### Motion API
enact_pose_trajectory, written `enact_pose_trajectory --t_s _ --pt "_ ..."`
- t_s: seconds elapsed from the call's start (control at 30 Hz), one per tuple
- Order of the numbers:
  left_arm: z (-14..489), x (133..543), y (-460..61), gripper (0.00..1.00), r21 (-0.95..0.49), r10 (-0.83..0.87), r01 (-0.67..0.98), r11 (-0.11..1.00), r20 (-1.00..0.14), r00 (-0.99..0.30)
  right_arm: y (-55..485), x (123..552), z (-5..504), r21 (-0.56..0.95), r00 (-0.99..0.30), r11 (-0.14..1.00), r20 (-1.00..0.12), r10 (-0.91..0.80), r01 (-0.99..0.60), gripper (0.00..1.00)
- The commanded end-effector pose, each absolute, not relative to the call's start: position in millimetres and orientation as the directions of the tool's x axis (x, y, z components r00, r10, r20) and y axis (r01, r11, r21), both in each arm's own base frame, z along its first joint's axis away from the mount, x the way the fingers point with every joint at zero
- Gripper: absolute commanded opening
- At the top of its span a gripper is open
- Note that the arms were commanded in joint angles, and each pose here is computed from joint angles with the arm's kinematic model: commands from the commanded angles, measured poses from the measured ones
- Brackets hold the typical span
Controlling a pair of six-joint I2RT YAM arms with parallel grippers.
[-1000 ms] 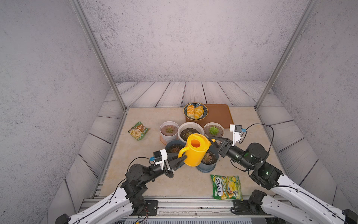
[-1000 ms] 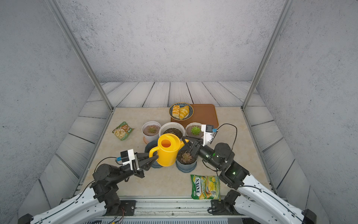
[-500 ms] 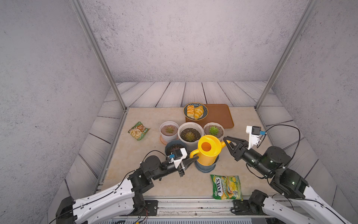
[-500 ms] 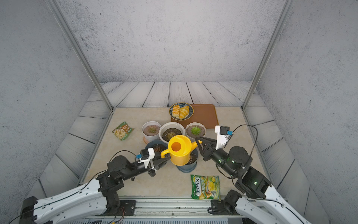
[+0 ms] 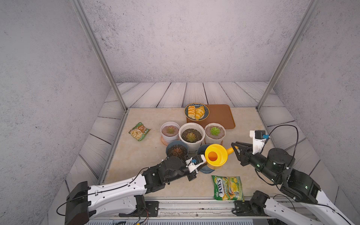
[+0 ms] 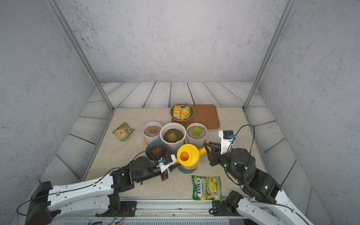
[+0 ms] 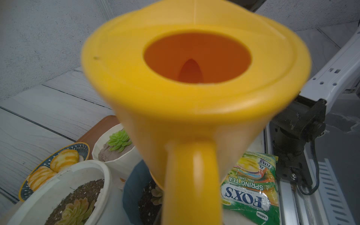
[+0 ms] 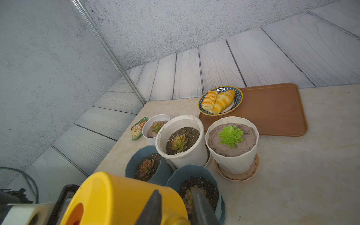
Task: Water the succulent around the soil edge
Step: Place the watering can at the center of the board.
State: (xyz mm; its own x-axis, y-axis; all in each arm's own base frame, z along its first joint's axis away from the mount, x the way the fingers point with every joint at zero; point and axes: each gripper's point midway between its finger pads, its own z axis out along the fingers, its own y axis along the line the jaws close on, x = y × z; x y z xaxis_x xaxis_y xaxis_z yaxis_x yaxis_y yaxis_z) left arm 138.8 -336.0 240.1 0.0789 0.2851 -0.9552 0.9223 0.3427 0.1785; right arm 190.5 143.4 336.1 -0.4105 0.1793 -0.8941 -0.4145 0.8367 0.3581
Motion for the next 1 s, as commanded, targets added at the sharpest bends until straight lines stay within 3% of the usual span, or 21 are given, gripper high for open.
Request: enact_pose_trajectory --t_s 0.0,0.03,0.07,0.1,0.37,0.8,0.97 --pt "222 134 -321 0.00 0.167 0.336 0.924 0.345 -0.941 0.044 129 187 347 0.306 -0.374 0.864 -0.915 0.151 -0.400 0.58" --pt "221 129 -316 0.00 0.147 0.326 0.928 0.342 -0.945 0.029 127 185 343 0.287 -0.384 0.869 -0.915 0.124 -0.403 0.69" --pt "219 126 -309 0.00 0.124 0.320 0.929 0.349 -0.947 0.006 125 183 340 0.269 -0.392 0.874 -0.915 0.101 -0.404 0.98" --pt "218 124 -302 0.00 0.102 0.316 0.925 0.365 -0.949 -0.019 123 181 337 0.254 -0.399 0.879 -0.914 0.081 -0.403 0.99" --pt "189 117 -239 0.00 -0.019 0.299 0.851 0.525 -0.932 -0.205 122 179 317 0.175 -0.419 0.889 -0.908 -0.020 -0.422 0.99" --pt "153 131 -193 0.00 -0.086 0.278 0.694 0.714 -0.876 -0.394 136 182 306 0.204 -0.440 0.871 -0.898 -0.015 -0.446 0.99" --pt "131 127 -190 0.00 -0.116 0.288 0.671 0.732 -0.840 -0.459 142 186 297 0.203 -0.451 0.870 -0.892 -0.024 -0.449 0.99"
